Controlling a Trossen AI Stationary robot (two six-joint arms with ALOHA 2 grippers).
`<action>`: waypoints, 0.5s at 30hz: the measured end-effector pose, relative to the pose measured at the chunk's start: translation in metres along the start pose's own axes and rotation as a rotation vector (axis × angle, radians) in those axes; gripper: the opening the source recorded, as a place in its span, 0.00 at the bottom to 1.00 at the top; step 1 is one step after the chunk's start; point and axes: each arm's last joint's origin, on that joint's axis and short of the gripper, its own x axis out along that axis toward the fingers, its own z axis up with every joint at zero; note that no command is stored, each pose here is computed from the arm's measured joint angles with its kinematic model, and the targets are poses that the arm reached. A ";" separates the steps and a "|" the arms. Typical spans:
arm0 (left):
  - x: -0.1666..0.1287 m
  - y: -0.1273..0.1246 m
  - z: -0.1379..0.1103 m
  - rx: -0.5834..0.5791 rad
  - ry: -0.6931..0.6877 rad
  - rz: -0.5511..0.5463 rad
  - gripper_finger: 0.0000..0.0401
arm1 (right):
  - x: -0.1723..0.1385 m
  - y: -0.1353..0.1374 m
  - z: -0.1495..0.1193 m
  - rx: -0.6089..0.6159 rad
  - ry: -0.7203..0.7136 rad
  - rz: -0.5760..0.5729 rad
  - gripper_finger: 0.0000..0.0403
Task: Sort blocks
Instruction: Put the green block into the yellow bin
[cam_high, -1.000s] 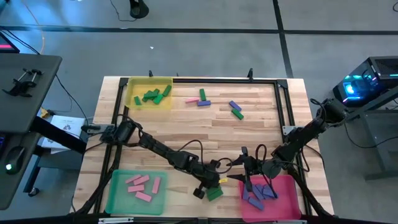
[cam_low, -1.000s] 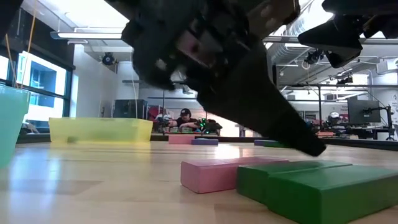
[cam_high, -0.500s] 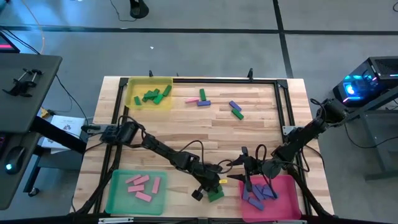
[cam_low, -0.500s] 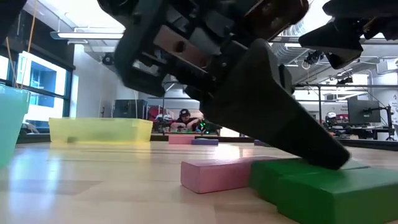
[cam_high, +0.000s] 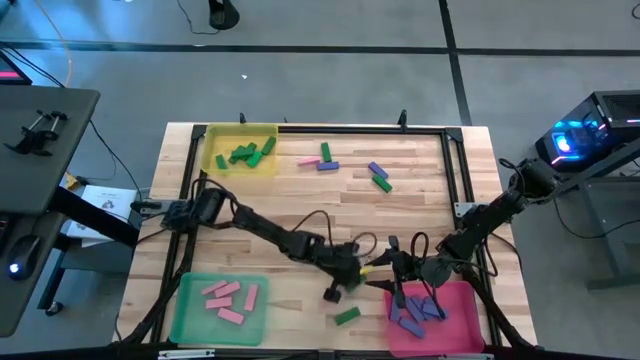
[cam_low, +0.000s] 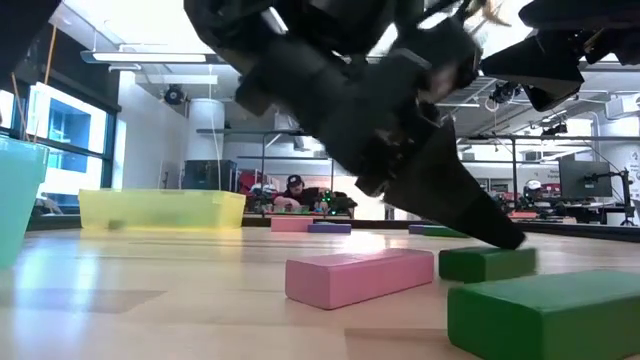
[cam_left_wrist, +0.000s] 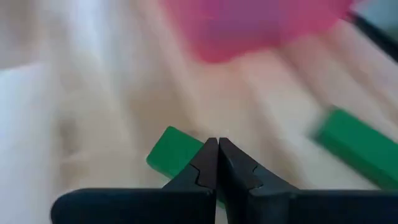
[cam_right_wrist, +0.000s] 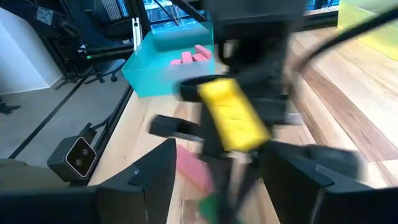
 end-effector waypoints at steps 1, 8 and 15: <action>-0.001 0.006 0.000 -0.045 0.001 0.028 0.00 | 0.000 0.000 0.000 0.000 0.000 0.000 0.52; -0.008 0.038 -0.013 -0.355 0.105 0.210 0.00 | 0.000 0.000 0.000 0.003 0.000 0.000 0.52; -0.029 0.019 -0.005 -0.348 0.185 0.398 0.00 | 0.000 -0.002 -0.004 0.022 0.039 -0.017 0.52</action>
